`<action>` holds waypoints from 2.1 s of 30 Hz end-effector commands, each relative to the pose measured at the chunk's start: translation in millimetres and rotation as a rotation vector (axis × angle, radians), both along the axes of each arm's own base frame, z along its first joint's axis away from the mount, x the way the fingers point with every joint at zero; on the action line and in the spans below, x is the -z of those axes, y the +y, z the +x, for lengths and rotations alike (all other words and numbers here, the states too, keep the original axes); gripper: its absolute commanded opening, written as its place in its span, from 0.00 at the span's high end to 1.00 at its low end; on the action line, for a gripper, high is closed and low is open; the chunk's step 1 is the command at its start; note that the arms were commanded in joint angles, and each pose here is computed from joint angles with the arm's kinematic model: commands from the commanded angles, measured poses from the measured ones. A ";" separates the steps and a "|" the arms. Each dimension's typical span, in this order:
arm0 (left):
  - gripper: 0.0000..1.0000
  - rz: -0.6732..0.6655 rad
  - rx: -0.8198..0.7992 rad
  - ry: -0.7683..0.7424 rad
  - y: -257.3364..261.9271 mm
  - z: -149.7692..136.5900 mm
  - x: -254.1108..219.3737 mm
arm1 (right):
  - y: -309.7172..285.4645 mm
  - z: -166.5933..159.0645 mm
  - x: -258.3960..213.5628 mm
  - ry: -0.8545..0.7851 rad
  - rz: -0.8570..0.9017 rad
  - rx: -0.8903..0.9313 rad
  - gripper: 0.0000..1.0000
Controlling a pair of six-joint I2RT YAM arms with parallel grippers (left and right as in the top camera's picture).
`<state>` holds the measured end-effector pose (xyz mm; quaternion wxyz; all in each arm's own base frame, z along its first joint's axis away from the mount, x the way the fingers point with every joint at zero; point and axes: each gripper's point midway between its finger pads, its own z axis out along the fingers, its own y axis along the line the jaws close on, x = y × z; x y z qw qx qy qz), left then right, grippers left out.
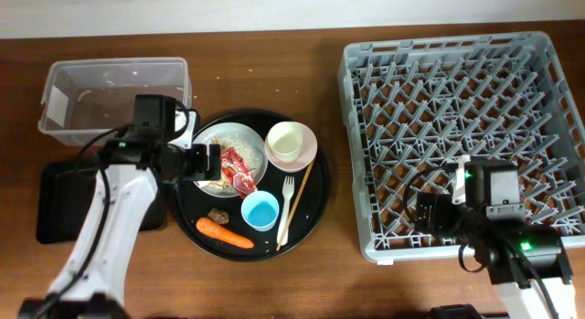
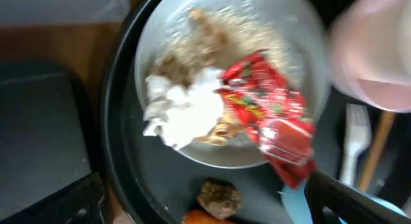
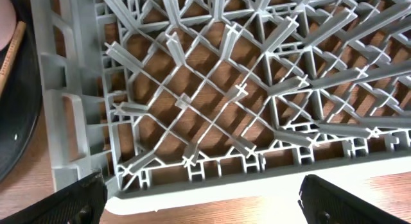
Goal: Sort waste into correct bins and load items into the dishwasher rack
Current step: 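Grasp the white tissue from the grey plate with the left gripper, then drop the tissue into the clear plastic bin with the left gripper, then grasp the red snack wrapper on the plate with the left gripper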
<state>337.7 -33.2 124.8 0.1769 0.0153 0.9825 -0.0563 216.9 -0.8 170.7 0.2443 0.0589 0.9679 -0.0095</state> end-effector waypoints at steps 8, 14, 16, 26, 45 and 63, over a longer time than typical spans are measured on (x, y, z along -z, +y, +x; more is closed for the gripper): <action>0.41 0.011 -0.097 0.151 26.7 23.2 79.5 | -5.4 4.6 -1.8 0.006 -0.030 0.022 0.01; 0.90 0.011 -0.098 0.155 26.7 22.6 80.2 | -5.4 4.7 -1.9 0.006 -0.030 0.022 0.01; 0.99 0.011 -0.098 0.155 26.7 22.7 79.8 | -5.4 4.7 -1.9 0.006 -0.030 0.022 0.01; 0.99 0.167 -0.197 -0.321 63.1 118.0 -75.5 | -5.3 6.4 -2.8 -0.002 -0.029 0.022 0.01; 0.35 -0.108 -0.081 0.323 -56.6 4.1 30.2 | -5.2 6.3 -2.7 -0.002 -0.028 0.022 0.01; 0.90 -0.276 -0.308 0.334 -75.1 -4.4 99.7 | -5.1 5.4 -2.2 0.003 -0.028 0.022 0.01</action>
